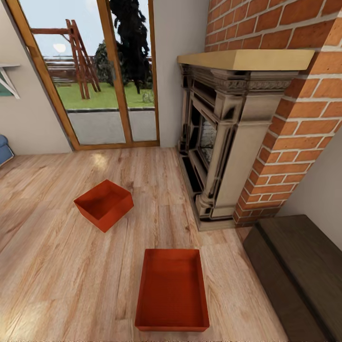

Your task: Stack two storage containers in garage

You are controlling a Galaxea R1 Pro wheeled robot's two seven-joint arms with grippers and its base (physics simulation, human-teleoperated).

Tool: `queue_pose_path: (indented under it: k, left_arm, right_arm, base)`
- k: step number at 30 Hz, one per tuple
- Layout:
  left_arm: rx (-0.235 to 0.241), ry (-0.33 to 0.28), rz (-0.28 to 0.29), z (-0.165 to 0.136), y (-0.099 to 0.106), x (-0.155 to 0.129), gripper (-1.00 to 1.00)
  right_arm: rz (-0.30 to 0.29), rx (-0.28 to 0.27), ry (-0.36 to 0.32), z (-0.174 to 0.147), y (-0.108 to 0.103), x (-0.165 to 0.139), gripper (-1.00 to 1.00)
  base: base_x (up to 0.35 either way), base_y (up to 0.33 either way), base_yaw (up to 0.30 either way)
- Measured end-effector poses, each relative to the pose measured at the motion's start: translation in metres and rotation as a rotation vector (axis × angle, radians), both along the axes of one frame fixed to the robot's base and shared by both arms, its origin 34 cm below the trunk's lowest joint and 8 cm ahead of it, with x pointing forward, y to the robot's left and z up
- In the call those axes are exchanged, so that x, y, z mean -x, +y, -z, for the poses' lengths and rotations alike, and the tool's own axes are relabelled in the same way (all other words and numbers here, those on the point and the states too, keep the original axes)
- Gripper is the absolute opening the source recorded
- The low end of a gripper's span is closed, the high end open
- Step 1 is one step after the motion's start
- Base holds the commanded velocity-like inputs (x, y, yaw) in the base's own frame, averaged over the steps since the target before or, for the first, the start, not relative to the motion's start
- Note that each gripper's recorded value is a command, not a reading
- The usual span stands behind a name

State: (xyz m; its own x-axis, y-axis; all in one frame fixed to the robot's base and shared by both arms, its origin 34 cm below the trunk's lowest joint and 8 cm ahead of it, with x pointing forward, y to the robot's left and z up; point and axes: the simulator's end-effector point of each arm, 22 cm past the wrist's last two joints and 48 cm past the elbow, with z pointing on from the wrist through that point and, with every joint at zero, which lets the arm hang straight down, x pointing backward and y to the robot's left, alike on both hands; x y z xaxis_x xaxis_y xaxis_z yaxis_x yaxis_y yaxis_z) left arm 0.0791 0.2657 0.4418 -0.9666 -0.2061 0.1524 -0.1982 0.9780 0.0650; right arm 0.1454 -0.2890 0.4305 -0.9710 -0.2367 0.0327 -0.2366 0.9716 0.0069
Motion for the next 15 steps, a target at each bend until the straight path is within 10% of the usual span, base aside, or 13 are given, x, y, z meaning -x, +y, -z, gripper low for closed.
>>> queue_pose_path:
  k: [15]
  left_arm:
    - [0.005, 0.024, 0.0, -0.0016, -0.0007, 0.0093, 1.0]
  right_arm:
    - [0.0, 0.0, 0.024, 0.0, -0.0003, 0.0093, 1.0]
  base:
    - [0.0, 0.0, 0.0]
